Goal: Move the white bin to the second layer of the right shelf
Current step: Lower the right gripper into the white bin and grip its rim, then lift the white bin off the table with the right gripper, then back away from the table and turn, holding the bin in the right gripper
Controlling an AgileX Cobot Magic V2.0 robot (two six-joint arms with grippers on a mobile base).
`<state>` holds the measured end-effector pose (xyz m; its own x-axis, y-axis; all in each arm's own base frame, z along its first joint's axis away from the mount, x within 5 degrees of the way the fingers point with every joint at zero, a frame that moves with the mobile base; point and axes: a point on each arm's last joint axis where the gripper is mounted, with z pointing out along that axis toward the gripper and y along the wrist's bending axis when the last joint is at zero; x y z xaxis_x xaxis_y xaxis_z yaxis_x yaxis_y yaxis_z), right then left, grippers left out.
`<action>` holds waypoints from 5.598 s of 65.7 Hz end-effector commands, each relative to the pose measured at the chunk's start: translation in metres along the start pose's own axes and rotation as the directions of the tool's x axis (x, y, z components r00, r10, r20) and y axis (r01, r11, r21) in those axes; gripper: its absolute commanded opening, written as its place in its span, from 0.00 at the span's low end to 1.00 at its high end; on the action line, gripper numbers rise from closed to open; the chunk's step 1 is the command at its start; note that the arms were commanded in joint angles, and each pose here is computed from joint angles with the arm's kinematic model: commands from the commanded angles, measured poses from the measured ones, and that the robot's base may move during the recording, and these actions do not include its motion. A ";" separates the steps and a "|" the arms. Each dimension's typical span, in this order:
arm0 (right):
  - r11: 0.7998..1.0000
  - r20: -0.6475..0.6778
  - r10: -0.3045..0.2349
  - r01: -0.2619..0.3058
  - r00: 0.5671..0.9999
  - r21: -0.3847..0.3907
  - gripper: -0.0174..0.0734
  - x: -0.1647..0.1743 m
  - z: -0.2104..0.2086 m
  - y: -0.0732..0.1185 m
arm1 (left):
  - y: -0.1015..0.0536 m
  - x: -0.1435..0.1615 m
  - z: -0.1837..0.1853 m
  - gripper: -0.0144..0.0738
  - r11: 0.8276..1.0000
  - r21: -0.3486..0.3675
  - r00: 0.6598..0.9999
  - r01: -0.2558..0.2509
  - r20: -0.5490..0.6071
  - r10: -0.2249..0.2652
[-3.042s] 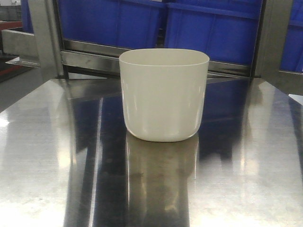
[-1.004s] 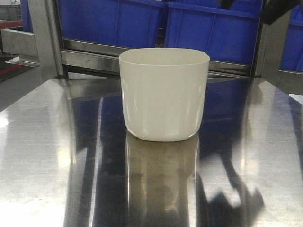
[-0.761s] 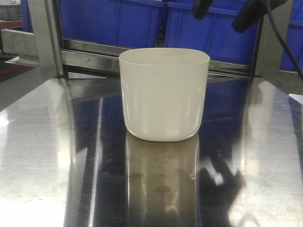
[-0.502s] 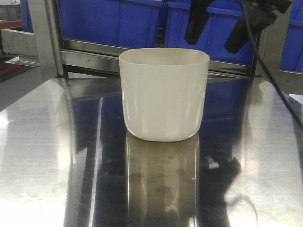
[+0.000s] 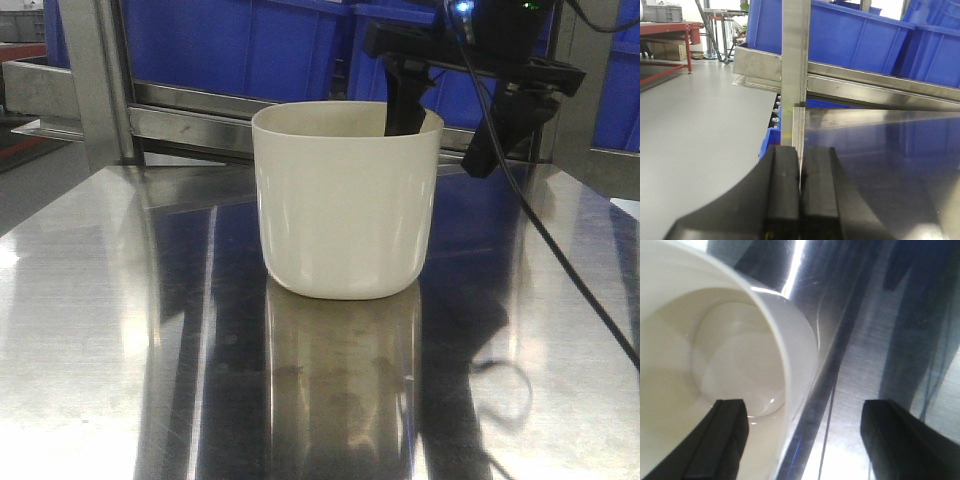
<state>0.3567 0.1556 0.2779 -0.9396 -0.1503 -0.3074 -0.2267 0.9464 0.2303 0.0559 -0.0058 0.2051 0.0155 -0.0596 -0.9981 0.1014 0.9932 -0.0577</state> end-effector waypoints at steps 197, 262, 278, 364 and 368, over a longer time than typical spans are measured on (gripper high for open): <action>0.979 0.812 -0.191 0.172 0.552 0.113 0.25 0.222 -0.185 -0.028 | 0.001 0.005 0.001 0.26 1.000 0.003 0.999 0.009 0.052 -0.009; 0.979 0.812 -0.191 0.172 0.552 0.113 0.25 0.222 -0.185 -0.028 | 0.001 0.005 0.001 0.26 1.000 0.003 0.999 0.009 0.052 -0.009; 0.979 0.812 -0.191 0.172 0.552 0.113 0.25 0.222 -0.185 -0.028 | 0.001 0.005 0.001 0.26 1.000 0.003 0.999 0.009 0.052 -0.009; 0.979 0.811 -0.191 0.172 0.553 0.113 0.25 0.222 -0.185 -0.028 | 0.001 0.005 0.001 0.26 1.000 0.003 0.999 0.009 0.052 -0.009; 0.979 0.809 -0.191 0.171 0.555 0.113 0.25 0.222 -0.185 -0.028 | 0.001 0.005 0.001 0.26 1.000 0.003 0.999 0.009 0.052 -0.009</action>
<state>0.1056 0.0433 0.3557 -0.3834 -0.0702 -0.9209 -0.3482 0.9345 0.0737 0.0559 -0.0058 0.2051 0.0155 -0.0596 -0.9981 0.1014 0.9932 -0.0577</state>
